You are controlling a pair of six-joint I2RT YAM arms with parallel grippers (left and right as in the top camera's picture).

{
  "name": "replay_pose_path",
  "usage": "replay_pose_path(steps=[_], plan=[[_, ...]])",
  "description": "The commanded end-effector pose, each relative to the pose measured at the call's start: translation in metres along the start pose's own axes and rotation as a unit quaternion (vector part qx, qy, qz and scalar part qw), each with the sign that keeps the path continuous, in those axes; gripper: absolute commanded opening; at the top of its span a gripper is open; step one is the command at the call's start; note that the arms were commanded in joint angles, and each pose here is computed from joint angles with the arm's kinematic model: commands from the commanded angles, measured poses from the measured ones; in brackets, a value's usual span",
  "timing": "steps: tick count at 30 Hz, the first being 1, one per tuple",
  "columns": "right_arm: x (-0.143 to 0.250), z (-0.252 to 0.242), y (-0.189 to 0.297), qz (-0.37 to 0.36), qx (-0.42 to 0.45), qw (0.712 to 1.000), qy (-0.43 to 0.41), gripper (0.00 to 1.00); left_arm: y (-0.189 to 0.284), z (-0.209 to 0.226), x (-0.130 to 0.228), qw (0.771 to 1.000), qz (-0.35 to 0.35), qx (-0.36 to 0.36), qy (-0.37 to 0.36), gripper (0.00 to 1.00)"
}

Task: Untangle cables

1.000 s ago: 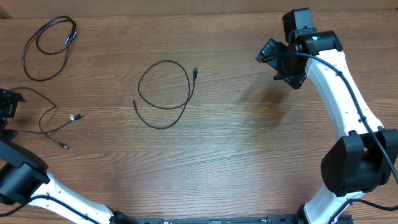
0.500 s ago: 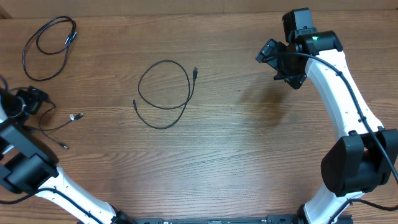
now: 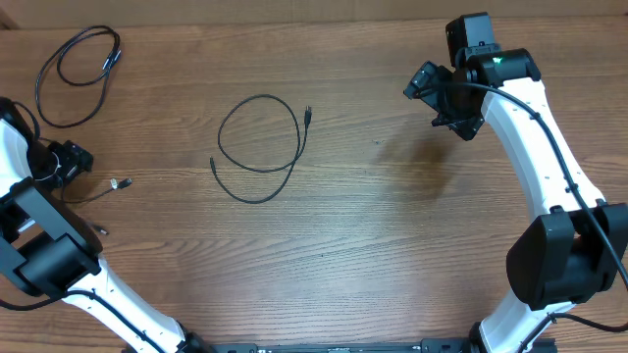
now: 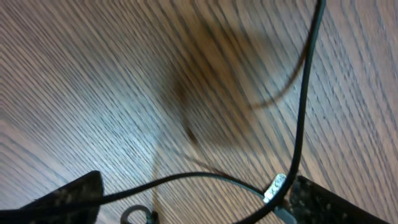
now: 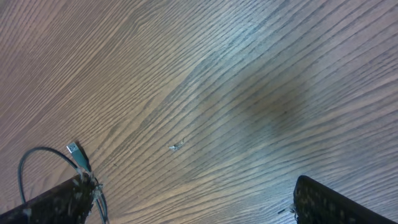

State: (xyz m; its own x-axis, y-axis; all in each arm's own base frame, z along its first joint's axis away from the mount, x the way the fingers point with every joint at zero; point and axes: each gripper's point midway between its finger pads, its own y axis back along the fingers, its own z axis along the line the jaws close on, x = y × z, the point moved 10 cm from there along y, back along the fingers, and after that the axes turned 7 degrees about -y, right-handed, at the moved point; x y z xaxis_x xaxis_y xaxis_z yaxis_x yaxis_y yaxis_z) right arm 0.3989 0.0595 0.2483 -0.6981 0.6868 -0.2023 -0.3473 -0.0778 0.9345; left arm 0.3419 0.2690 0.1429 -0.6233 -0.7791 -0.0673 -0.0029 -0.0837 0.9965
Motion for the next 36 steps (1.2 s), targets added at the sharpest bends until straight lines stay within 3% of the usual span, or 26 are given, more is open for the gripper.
replay_pose_path(steps=[1, 7, 11, 14, 16, 20, 25, 27, 29, 33, 36], plan=[[-0.003, 0.0, 0.003, -0.01, -0.001, 1.0, 0.0, 1.0, -0.014, 0.004, 0.005, 1.0, 0.013, -0.016, -0.005, 0.91], [-0.003, 0.0, 0.003, -0.01, -0.001, 1.0, 0.001, 1.0, -0.04, 0.003, 0.014, 1.0, 0.017, -0.01, -0.005, 0.88], [-0.003, 0.0, 0.003, -0.01, 0.0, 1.0, 0.001, 1.0, -0.044, 0.0, 0.015, 1.0, 0.016, 0.009, -0.004, 0.63], [-0.003, 0.0, 0.003, -0.01, 0.0, 1.0, 0.001, 1.0, -0.039, -0.009, 0.012, 0.997, 0.019, 0.069, 0.013, 0.49], [-0.003, 0.0, 0.003, -0.01, -0.001, 1.0, 0.001, 1.0, -0.032, -0.015, 0.008, 0.993, 0.021, 0.112, 0.04, 0.34], [-0.003, 0.0, 0.003, -0.01, -0.001, 1.0, 0.001, 1.0, -0.017, -0.023, -0.001, 0.978, 0.027, 0.181, 0.096, 0.2], [-0.003, 0.0, 0.003, -0.01, -0.001, 1.0, 0.0, 1.0, -0.011, -0.026, -0.004, 0.968, 0.038, 0.201, 0.145, 0.3], [-0.003, 0.0, 0.003, -0.01, -0.001, 1.0, 0.001, 1.0, -0.011, -0.026, -0.003, 0.968, 0.041, 0.2, 0.148, 0.45], [-0.003, 0.0, 0.003, -0.01, 0.0, 1.0, 0.001, 1.0, -0.011, -0.025, -0.003, 0.968, 0.042, 0.199, 0.149, 0.69], [-0.003, 0.0, 0.003, -0.01, -0.001, 1.0, 0.0, 1.0, -0.011, -0.025, -0.001, 0.97, 0.045, 0.198, 0.135, 0.8], [-0.003, 0.0, 0.003, -0.01, -0.001, 1.0, 0.001, 1.0, -0.008, -0.028, 0.001, 0.975, 0.036, 0.213, 0.06, 0.98]])
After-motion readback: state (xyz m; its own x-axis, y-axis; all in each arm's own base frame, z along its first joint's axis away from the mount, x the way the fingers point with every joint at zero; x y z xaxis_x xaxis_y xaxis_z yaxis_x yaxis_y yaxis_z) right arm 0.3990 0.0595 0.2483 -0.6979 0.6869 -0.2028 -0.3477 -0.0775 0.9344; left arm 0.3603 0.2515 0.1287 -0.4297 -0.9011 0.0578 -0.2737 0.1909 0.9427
